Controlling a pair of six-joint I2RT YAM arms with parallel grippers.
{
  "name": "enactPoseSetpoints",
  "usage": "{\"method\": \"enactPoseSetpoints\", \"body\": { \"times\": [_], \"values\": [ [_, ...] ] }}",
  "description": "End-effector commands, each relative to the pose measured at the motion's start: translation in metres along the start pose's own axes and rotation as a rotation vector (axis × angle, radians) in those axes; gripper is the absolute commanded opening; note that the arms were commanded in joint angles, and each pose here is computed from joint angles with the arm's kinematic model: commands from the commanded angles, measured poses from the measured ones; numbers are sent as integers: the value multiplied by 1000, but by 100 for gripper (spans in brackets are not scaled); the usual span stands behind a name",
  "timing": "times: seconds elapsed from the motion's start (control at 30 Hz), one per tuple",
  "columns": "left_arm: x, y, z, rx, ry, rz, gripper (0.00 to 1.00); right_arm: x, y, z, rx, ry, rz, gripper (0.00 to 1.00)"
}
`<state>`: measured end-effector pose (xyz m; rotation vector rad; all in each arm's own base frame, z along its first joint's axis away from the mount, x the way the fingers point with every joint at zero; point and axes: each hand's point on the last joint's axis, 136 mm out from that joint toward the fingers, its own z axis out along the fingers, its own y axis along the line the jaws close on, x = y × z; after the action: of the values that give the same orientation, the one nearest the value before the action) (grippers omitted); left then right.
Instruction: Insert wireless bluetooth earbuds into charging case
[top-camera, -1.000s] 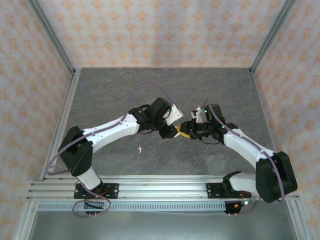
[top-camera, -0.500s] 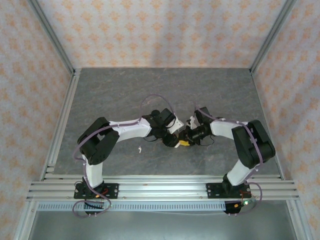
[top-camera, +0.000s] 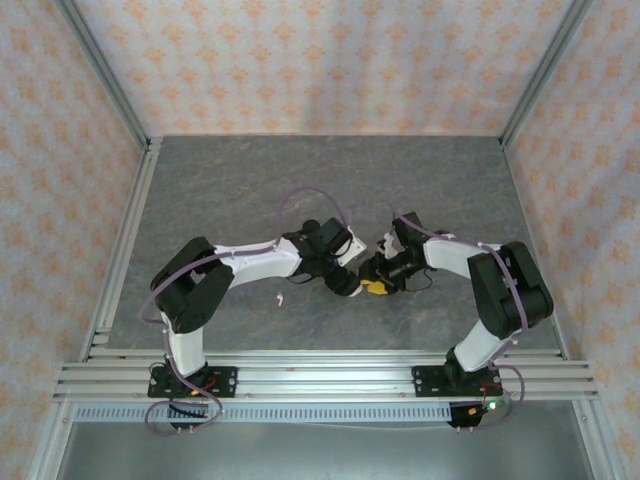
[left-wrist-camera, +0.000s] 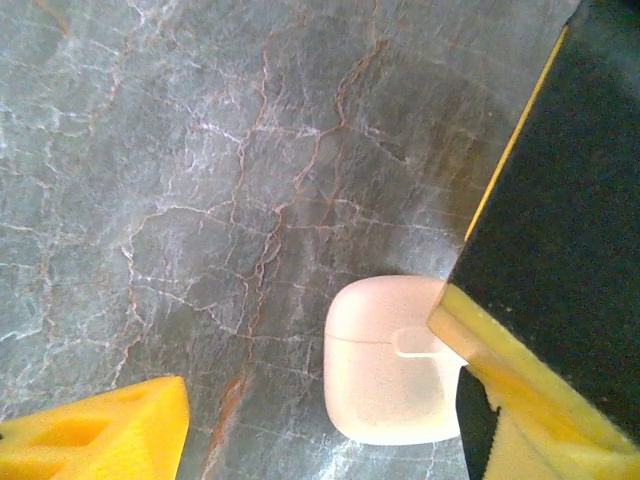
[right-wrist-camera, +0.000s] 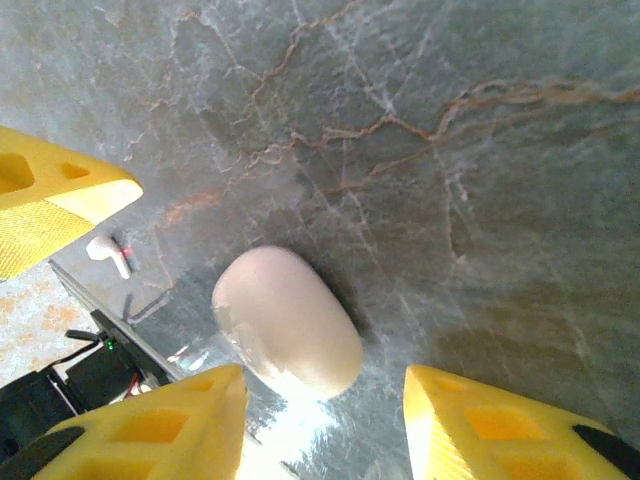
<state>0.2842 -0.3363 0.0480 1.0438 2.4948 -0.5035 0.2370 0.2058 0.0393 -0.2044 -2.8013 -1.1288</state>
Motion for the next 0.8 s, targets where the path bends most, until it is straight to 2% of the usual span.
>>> {"method": "enactPoseSetpoints", "body": {
  "times": [0.0,0.23,0.53,0.77],
  "values": [
    [-40,-8,-31,-21,-163,10,70,8,6,-12,-10,4,-15,46],
    [-32,-22,-37,9,-154,88,70,6,5,-29,-7,-48,-18,46],
    [-3,-29,-3,-4,-31,115,71,7,-8,-37,55,-84,6,46],
    [10,-26,7,-16,-3,106,72,6,-23,-45,121,-135,45,47]
  ]
}}
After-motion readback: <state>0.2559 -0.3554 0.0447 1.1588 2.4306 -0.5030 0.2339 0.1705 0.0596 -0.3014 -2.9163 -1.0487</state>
